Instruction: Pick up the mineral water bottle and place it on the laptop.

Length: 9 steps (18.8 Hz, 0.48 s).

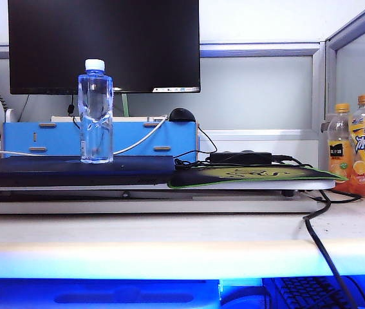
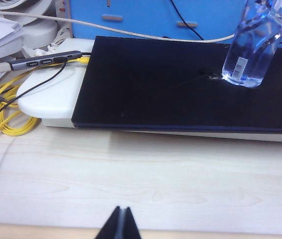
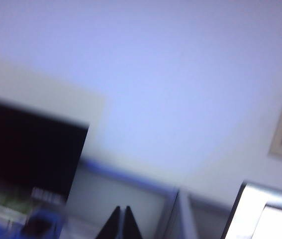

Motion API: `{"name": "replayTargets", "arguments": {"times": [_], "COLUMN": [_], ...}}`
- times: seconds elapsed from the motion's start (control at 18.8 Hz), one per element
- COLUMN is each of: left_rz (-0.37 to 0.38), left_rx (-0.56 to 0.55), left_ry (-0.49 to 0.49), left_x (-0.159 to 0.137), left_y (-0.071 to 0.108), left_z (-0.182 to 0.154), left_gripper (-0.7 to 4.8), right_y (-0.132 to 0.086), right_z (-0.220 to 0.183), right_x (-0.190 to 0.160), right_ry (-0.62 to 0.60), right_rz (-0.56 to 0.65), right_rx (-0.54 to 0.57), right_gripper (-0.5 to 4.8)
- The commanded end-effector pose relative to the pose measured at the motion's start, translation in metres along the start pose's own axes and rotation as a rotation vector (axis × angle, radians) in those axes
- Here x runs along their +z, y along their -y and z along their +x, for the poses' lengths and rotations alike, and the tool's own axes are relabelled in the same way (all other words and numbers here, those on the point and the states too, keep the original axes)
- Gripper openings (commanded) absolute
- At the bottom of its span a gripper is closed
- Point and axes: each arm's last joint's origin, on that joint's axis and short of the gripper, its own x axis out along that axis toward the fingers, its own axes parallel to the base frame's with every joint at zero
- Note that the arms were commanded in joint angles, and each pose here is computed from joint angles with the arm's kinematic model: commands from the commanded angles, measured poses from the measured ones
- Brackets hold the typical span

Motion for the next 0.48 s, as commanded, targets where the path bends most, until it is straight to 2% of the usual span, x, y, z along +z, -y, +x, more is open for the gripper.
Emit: {"name": "replayTargets", "arguments": {"times": [0.05, 0.21, 0.32, 0.48], "left_rz": [0.002, 0.001, 0.001, 0.001], "left_rx": [-0.003, -0.003, -0.003, -0.003], "left_ry": [0.002, 0.002, 0.002, 0.002], "left_x": [0.000, 0.000, 0.000, 0.000], "left_y": [0.000, 0.000, 0.000, 0.000], "left_z": [0.000, 0.000, 0.000, 0.000], "left_gripper": [-0.02, -0.02, -0.02, -0.02], "right_y": [-0.030, -0.070, -0.093, -0.114], "right_z": [0.023, 0.055, 0.071, 0.075], "right_x": [-0.045, -0.110, -0.158, -0.221], "right_ry": [-0.023, -0.059, -0.096, -0.155], "right_rz": [-0.007, -0.034, -0.055, -0.049], "right_rx": [-0.013, -0.049, -0.073, -0.052], "right_gripper": [0.00, 0.02, 0.24, 0.24]}}
